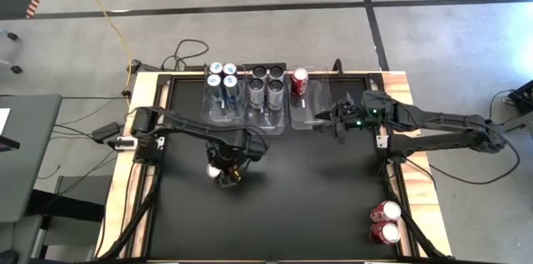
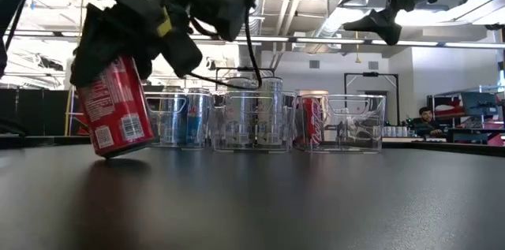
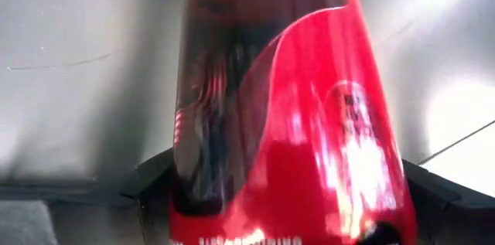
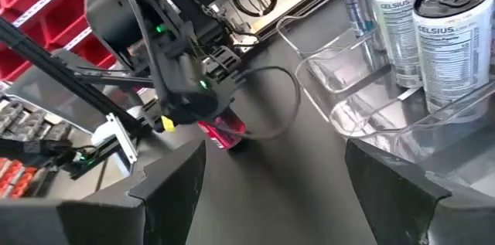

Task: Sort soda cans
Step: Put the bottom left red soda can into the right transparent bin

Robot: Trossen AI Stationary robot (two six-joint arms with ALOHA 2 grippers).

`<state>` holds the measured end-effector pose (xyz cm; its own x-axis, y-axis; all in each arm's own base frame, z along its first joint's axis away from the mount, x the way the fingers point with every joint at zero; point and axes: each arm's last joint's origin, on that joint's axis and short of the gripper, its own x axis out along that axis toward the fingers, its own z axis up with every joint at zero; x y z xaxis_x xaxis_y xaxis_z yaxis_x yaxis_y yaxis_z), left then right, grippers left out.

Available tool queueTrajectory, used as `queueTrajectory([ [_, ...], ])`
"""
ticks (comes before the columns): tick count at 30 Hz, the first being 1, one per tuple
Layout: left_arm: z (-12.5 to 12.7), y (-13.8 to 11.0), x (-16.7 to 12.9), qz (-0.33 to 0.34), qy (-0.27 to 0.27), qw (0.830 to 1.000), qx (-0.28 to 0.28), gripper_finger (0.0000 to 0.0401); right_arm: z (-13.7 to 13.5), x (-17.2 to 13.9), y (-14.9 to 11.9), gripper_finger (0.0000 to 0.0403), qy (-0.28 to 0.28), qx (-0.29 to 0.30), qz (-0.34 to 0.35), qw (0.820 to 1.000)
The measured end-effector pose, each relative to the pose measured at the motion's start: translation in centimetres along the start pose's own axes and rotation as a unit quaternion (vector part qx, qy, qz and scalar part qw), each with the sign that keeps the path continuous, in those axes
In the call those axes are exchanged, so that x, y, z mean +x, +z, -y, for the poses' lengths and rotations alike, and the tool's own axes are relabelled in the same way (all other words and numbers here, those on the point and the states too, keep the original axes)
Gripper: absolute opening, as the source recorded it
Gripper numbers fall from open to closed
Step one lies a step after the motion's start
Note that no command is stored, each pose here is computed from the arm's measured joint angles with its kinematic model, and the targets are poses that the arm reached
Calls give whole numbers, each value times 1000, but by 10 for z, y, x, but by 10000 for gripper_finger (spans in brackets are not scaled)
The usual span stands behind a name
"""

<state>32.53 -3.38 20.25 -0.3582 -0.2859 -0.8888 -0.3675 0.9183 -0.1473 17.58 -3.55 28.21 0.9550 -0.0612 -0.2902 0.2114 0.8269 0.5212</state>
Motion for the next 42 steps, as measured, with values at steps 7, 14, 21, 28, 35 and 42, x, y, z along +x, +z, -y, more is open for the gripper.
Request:
queueTrajectory([
  [7, 12, 29, -3, -28, 14, 999, 29, 348, -7, 1, -4, 325, 17, -6, -11, 1000],
  [14, 22, 33, -42, 54, 42, 996, 49, 365, -8, 1, -5, 325, 21, -9, -14, 1000],
  [21, 30, 20, -92, 163, 29, 985, 40, 365, -8, 1, -5, 325, 21, -11, -14, 1000],
  [28, 29, -30, -154, 367, 54, 929, -12, 365, -12, 5, -8, 325, 31, -32, -26, 999],
  [35, 40, -87, -169, 490, 33, 871, 14, 336, -27, 7, -24, 325, 68, -54, -76, 993],
  [42, 42, -100, -145, 505, 26, 862, 38, 297, -48, 4, -39, 325, 83, -20, -92, 992],
])
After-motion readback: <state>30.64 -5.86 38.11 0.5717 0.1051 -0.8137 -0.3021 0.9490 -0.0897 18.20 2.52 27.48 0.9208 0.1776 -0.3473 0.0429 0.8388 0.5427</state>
